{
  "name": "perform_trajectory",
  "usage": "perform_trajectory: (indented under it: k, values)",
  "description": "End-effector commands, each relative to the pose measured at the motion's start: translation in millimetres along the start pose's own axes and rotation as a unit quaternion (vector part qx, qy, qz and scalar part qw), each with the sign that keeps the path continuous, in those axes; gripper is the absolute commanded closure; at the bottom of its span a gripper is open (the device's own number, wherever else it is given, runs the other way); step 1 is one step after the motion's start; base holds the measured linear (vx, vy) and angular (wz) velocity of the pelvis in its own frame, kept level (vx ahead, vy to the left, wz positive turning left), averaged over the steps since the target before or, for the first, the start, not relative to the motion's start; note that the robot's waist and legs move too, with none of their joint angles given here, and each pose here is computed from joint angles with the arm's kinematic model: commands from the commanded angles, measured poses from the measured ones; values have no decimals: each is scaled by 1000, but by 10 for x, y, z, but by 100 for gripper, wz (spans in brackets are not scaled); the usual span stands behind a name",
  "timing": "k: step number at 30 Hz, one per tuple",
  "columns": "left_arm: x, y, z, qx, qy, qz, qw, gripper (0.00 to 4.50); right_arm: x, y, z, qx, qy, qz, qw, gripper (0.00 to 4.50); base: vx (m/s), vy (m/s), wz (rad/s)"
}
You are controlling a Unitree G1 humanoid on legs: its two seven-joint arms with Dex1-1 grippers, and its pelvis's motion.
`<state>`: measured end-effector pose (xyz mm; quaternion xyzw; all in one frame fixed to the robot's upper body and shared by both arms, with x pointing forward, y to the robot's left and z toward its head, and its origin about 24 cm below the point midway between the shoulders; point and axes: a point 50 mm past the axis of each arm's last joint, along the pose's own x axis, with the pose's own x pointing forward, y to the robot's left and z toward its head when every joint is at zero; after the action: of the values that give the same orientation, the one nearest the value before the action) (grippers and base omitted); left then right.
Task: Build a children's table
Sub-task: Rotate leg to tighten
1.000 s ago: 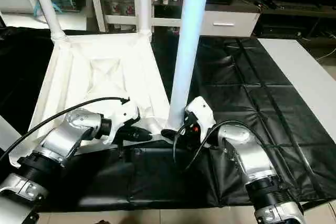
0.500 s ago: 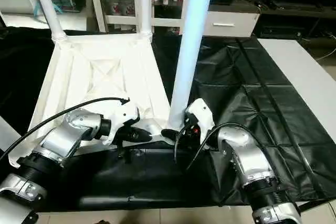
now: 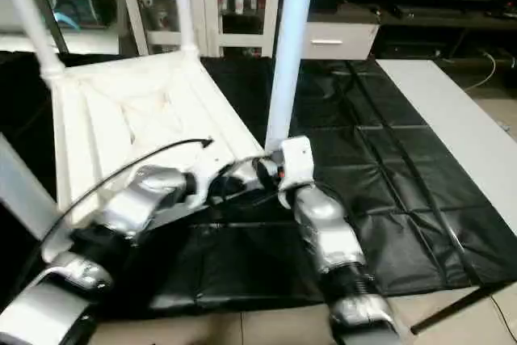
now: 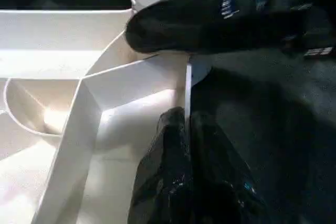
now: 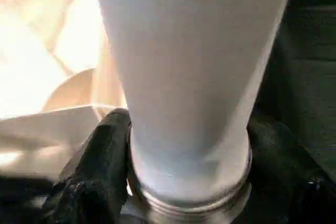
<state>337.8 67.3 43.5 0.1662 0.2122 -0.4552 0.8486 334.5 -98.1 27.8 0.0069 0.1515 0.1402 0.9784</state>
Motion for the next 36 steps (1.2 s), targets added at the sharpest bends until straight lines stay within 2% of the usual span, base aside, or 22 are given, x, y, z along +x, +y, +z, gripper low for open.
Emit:
perform_trajectory:
  k: [1, 4, 11, 12, 13, 15, 17, 19, 22, 23, 24, 25, 26, 30, 36]
  values:
    - [56, 3, -105, -16, 19, 44, 999, 450, 44, 27, -52, -20, 25, -64, 997, 176, 0, 0, 0]
    - [102, 0, -35, -13, 6, 56, 998, 450, 81, 87, -21, -21, 20, -110, 994, 177, 0, 0, 0]
    - [116, -22, -60, 3, 8, 39, 999, 450, 55, 253, 110, 17, -54, -44, 997, 177, 0, 0, 0]
    - [85, -19, -97, 7, 10, 29, 1000, 450, 21, 204, 167, 18, -75, -44, 996, 142, 0, 0, 0]
    - [66, -19, -117, 10, 11, 23, 1000, 450, 1, 167, 203, 17, -87, -45, 995, 142, 0, 0, 0]
    - [29, -15, -153, 16, 12, 12, 1000, 450, -30, 96, 267, 15, -103, -51, 993, 105, 0, 0, 0]
    - [-23, 0, -170, 15, 10, 3, 1000, 450, -53, 45, 319, 20, -105, -23, 994, 98, 0, 0, 0]
    - [-86, 22, -194, 11, 9, -3, 1000, 450, -93, 0, 354, 25, -107, 21, 994, 67, 0, 0, 0]
    - [-209, 45, -258, 14, 17, -28, 999, 450, -243, -68, 270, -27, -80, 131, 988, 49, 0, 0, 0]
    - [-209, 45, -258, 14, 17, -28, 999, 450, -243, -68, 270, -27, -80, 131, 988, 49, 0, 0, 0]
    - [-261, 26, -294, 14, 22, -54, 998, 450, -358, -127, 205, -48, -58, 197, 978, 36, 0, 0, 0]
    - [-288, 12, -305, 21, 26, -70, 997, 450, -405, -155, 181, -57, -46, 226, 971, 24, 0, 0, 0]
    - [-297, 6, -309, 24, 27, -76, 996, 450, -420, -165, 175, -60, -41, 236, 969, 13, 0, 0, 0]
    - [-418, -111, -381, 31, 51, -163, 985, 450, -499, -244, 113, -125, -1, 307, 943, 3, 0, 0, 0]
    - [-505, -227, -400, 34, 68, -235, 969, 450, -527, -284, 141, -129, 9, 349, 928, 3, 0, 0, 0]
